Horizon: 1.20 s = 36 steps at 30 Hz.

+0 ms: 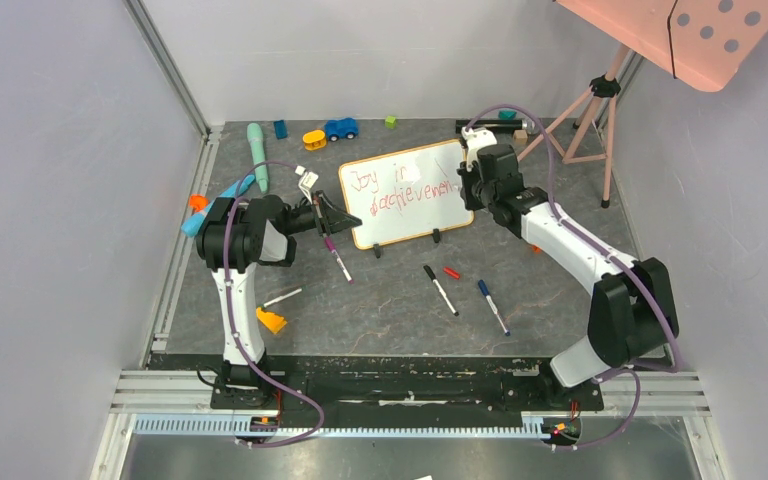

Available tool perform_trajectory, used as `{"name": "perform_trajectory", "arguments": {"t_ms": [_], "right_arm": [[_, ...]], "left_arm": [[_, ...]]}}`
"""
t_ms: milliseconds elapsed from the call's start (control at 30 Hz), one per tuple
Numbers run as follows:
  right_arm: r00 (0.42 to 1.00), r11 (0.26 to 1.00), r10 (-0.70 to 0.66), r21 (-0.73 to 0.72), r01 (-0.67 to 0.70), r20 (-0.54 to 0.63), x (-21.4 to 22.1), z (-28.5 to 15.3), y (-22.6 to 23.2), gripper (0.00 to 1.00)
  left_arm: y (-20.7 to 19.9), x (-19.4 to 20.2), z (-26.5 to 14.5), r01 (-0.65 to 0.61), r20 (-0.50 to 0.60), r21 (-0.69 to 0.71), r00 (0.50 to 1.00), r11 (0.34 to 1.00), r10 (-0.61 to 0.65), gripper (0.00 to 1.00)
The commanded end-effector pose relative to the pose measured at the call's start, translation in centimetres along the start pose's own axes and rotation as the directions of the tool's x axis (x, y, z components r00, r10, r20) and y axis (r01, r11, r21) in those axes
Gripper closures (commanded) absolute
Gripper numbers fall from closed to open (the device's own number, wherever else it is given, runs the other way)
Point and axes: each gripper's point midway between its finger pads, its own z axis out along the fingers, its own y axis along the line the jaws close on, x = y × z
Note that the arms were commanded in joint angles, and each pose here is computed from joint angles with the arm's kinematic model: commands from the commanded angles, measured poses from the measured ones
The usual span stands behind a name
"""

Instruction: Write a sentence on the whiteboard

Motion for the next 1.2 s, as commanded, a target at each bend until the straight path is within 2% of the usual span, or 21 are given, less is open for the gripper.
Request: {"name": "perform_trajectory", "arguments": {"t_ms": [0,700,933,1167], "right_arm": [[0.995,1.0,0.007,-0.021,-0.005,0.099,-3.5,0.2,0.3,1.0],[0.999,0.996,-0.005,0.094,0.001,0.046,-2.0,0.7,-2.0,1.0],[0.998,0.997,-0.001,0.083,-0.005,0.061,-2.5,0.2,-1.9,1.0],[0.992,0.998,0.008,0.054,-0.015,0.124,-4.6,-1.5,-1.6,1.0]], "left_arm": [[-0.6,3.1,-0.2,-0.043,-0.078,0.079,0.996,0.996,0.049,0.98],[-0.6,3.1,-0.2,-0.043,-0.078,0.079,0.996,0.996,0.049,0.97],[-0.6,3.1,-0.2,-0.042,-0.078,0.079,0.996,0.996,0.049,0.97],[-0.6,3.1,-0.2,-0.042,-0.078,0.078,0.996,0.996,0.048,0.97]]}}
